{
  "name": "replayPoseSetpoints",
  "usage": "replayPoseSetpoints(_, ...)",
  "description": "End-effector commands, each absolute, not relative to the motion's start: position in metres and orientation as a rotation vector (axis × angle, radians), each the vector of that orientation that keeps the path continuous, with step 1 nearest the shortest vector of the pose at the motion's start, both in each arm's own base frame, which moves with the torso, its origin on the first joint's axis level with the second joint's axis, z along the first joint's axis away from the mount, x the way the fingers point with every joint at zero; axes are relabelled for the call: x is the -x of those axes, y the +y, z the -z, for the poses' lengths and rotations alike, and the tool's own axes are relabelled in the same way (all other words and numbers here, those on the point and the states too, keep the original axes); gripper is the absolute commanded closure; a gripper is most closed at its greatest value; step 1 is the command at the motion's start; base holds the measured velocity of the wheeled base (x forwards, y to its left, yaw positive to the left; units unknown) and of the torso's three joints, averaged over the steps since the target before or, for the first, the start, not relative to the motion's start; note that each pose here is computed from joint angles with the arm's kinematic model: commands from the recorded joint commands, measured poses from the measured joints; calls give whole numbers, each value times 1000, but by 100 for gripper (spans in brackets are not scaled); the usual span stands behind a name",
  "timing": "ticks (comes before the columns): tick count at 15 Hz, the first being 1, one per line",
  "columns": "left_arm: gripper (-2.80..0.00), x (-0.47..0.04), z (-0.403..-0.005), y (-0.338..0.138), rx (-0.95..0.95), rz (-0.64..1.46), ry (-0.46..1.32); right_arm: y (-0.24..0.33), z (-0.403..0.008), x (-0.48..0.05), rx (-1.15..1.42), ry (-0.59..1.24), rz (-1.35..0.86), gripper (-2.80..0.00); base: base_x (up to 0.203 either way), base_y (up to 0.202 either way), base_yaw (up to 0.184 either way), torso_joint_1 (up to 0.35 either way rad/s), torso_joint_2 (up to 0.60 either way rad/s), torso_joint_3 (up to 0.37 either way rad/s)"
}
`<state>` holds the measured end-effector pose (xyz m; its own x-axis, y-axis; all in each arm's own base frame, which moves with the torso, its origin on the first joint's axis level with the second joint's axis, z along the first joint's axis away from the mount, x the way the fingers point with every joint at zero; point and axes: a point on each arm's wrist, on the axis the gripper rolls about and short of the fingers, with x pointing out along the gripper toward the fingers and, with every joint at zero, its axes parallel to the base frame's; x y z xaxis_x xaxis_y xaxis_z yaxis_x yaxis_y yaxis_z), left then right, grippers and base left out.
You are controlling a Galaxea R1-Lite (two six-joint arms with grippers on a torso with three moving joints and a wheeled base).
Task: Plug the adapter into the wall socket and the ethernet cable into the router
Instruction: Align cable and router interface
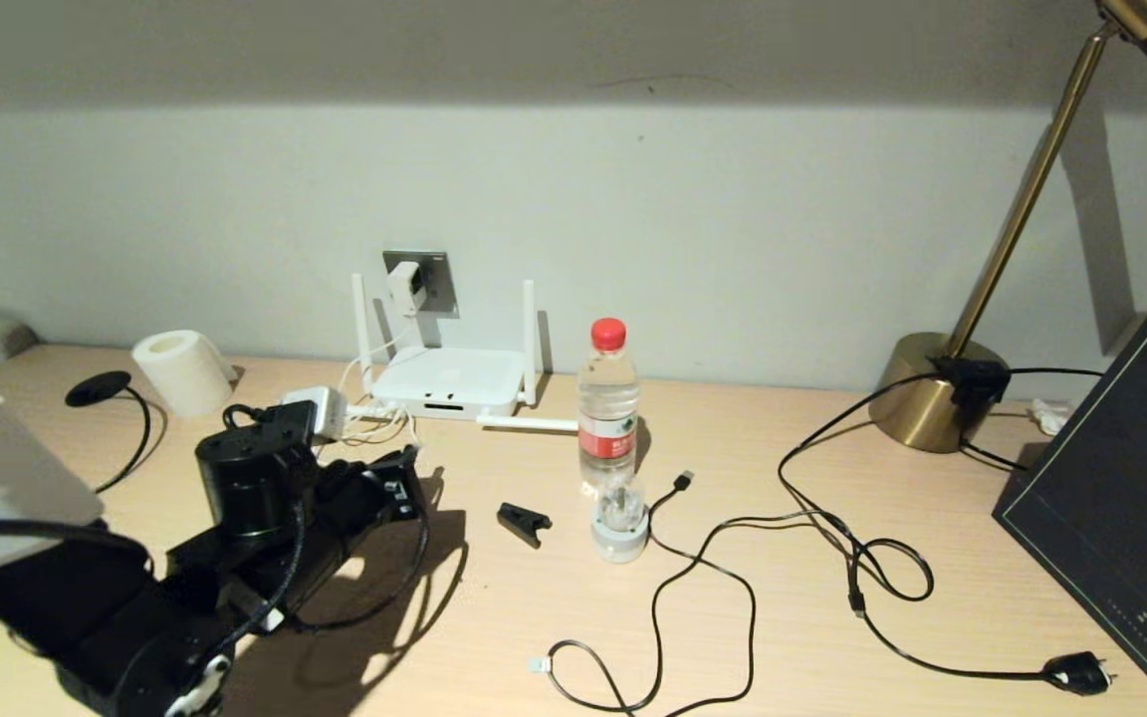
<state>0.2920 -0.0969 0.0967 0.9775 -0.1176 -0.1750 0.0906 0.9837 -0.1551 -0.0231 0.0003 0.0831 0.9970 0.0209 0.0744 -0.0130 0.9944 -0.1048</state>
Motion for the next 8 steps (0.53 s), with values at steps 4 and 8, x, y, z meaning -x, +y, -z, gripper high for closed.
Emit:
replayPoseSetpoints(4,0,-302,-92,-95,153,95,169,0,-75,21,103,-46,-19,-280,0,0,0,0,0,0)
replayPoseSetpoints(8,0,-302,-93,-95,119,108,167,0,-75,21,102,-46,-19,-280,0,0,0,0,0,0)
